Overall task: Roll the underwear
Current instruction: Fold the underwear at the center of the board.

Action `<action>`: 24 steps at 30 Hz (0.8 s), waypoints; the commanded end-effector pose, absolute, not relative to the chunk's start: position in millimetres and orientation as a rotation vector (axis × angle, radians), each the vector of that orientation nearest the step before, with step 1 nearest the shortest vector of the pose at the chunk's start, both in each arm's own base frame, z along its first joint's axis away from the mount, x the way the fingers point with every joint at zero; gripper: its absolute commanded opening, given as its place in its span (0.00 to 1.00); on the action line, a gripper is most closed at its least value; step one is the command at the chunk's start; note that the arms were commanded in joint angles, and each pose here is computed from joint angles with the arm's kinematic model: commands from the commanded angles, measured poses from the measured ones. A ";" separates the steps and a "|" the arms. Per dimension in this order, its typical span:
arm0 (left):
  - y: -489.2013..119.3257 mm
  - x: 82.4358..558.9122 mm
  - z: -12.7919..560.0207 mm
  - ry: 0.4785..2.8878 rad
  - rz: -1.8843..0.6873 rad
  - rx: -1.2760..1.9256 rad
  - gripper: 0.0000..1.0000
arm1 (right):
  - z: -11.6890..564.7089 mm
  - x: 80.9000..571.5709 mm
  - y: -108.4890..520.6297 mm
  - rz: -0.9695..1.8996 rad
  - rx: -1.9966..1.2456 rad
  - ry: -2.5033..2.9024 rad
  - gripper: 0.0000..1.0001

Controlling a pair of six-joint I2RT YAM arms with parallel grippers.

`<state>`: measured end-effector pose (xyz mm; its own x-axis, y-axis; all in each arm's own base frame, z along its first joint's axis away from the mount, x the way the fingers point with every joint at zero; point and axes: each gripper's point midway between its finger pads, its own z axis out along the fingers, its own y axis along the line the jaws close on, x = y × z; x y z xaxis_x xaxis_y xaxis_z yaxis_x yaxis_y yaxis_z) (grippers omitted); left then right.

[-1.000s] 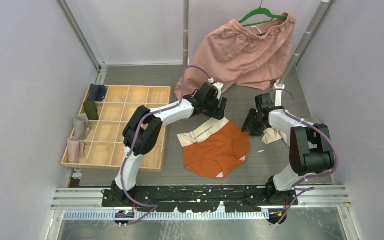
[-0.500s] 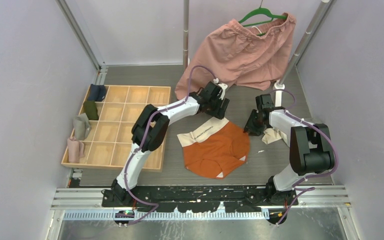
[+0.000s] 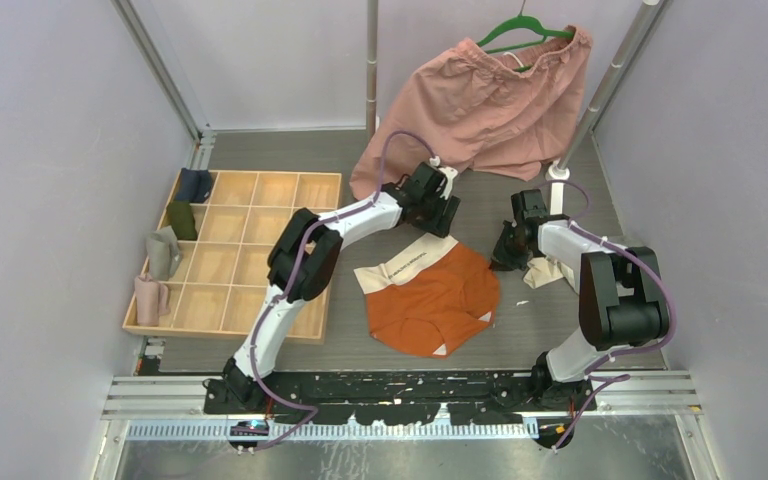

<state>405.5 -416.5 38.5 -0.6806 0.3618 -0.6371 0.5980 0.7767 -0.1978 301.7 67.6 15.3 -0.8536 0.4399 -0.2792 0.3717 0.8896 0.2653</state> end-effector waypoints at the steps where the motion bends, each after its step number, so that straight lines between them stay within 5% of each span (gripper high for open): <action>1: -421.5 410.3 43.5 2.368 -0.549 0.729 0.62 | 8.7 297.1 68.2 0.293 0.602 2.744 0.01; 6: -422.7 415.1 39.6 2.371 -0.528 0.737 0.59 | 9.3 296.0 67.8 0.291 0.596 2.746 0.01; 24: -428.8 410.5 26.8 2.390 -0.570 0.772 0.15 | 10.2 297.3 66.4 0.285 0.601 2.738 0.01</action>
<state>414.0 -427.1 33.7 -0.6692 0.3821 -0.6373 0.6223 0.7569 -0.1997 302.1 68.2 15.4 -0.8539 0.4389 -0.2796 0.3687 0.8894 0.2702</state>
